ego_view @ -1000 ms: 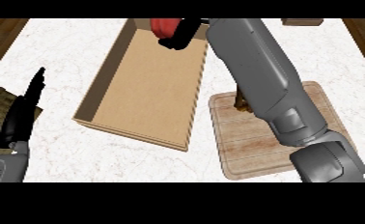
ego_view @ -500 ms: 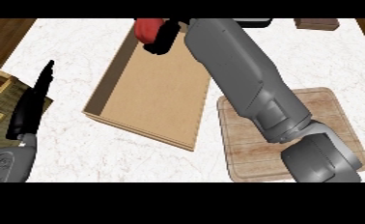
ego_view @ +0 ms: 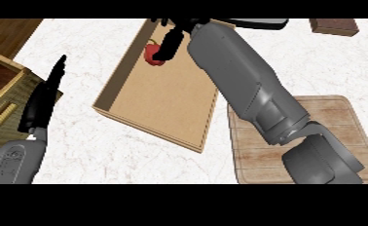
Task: Pick the bell pepper from the cutting board and place it in the cardboard box
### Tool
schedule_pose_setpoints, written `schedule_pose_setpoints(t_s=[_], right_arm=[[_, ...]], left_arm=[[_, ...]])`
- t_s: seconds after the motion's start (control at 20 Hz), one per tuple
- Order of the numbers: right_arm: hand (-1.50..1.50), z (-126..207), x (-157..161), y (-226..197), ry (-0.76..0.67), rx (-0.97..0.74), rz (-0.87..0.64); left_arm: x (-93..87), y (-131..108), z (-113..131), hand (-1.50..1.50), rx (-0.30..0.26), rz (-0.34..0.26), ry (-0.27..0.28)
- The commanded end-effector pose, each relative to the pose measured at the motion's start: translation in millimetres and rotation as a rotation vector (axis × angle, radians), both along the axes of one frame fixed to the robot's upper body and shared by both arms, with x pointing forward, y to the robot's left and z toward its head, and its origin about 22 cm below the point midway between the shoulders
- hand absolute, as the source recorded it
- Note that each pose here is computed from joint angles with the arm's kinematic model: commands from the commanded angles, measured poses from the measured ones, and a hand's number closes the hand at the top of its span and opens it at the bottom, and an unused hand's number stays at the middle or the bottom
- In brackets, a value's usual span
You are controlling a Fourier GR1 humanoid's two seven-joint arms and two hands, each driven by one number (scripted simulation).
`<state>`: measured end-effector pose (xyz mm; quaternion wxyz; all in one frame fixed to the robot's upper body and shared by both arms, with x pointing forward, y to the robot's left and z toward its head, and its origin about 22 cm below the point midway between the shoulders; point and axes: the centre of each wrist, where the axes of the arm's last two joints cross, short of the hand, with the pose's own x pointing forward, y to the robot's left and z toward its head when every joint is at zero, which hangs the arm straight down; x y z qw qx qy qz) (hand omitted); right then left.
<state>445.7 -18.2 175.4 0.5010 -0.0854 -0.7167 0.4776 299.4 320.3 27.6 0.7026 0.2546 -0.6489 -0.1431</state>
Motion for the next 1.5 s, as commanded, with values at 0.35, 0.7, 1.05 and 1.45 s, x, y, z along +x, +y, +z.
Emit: schedule_pose_setpoints(t_s=[0.35,0.7,1.05,1.45], right_arm=[[-1.5,-10.4,-4.1,-0.7,-0.012,0.209,0.012],[-1.5,-4.5,1.1,-6.8,0.004,0.463,-0.074],[-1.5,-10.2,18.1,-50.0,0.058,0.592,-0.05],[-1.5,11.7,38.6,-168.2,0.049,0.589,-0.141]], left_arm=[[10.2,-2.1,4.4,0.0,-0.001,-0.018,0.003],[5.1,9.7,6.7,0.0,0.002,0.003,0.008],[-5.6,16.3,-1.2,0.0,-0.008,0.064,0.024],[-11.1,16.2,1.1,0.0,-0.02,0.065,-0.002]])
